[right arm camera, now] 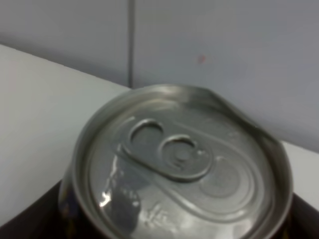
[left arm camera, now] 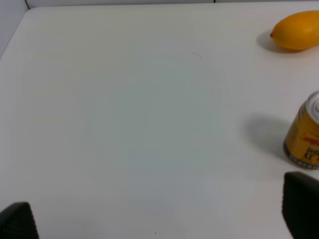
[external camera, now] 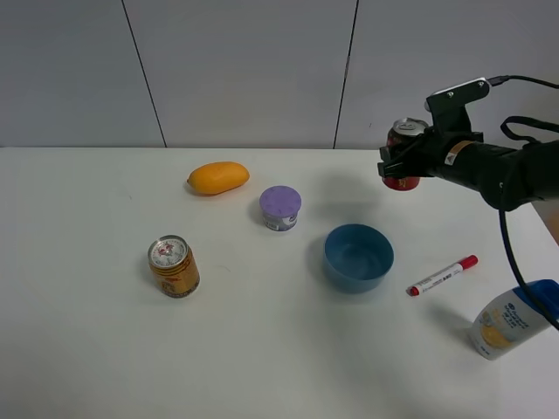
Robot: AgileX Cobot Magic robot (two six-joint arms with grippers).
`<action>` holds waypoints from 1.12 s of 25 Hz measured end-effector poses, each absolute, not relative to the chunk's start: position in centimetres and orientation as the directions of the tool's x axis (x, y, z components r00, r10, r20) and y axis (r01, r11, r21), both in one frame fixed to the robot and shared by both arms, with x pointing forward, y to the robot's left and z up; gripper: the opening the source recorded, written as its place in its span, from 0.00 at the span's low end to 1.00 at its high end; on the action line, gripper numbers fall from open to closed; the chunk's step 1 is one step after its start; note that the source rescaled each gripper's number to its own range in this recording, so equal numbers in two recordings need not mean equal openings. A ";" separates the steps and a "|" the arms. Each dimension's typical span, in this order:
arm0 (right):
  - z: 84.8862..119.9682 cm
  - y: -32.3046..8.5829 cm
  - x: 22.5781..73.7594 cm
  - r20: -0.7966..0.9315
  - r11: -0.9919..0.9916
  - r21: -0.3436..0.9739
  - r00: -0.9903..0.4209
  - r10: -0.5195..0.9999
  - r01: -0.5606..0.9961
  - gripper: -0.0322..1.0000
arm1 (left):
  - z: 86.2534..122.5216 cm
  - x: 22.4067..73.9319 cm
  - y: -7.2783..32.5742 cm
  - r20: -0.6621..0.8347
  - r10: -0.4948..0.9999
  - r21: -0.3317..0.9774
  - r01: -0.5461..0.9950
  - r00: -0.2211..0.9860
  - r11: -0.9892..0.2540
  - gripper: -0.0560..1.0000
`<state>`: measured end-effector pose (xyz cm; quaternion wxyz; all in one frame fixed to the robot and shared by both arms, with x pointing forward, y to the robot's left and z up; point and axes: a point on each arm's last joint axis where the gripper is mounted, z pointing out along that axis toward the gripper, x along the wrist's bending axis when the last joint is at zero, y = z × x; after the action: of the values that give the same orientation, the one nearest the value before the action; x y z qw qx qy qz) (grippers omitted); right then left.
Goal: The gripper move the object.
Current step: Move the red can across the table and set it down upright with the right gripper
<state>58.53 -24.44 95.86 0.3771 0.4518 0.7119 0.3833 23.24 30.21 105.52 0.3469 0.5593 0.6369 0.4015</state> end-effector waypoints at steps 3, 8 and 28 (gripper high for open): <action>97.5 -21.5 57.5 -0.201 0.328 0.899 -0.392 0.898 0.290 0.03 | 105.5 23.2 30.2 0.007 0.991 0.899 0.434 -0.134 0.052 1.00; 99.3 -16.3 56.0 -0.186 0.345 0.910 -0.517 0.835 0.229 0.03 | 105.5 23.2 30.2 0.007 0.991 0.899 0.434 -0.134 0.052 1.00; 92.9 -4.2 52.0 -0.111 0.368 0.918 -0.798 0.592 0.145 0.03 | 105.5 23.2 30.2 0.007 0.991 0.899 0.434 -0.134 0.052 1.00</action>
<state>52.03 -4.21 92.93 0.2181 0.2308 0.7979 0.5124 23.24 30.21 105.52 0.3469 0.5593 0.6369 0.4015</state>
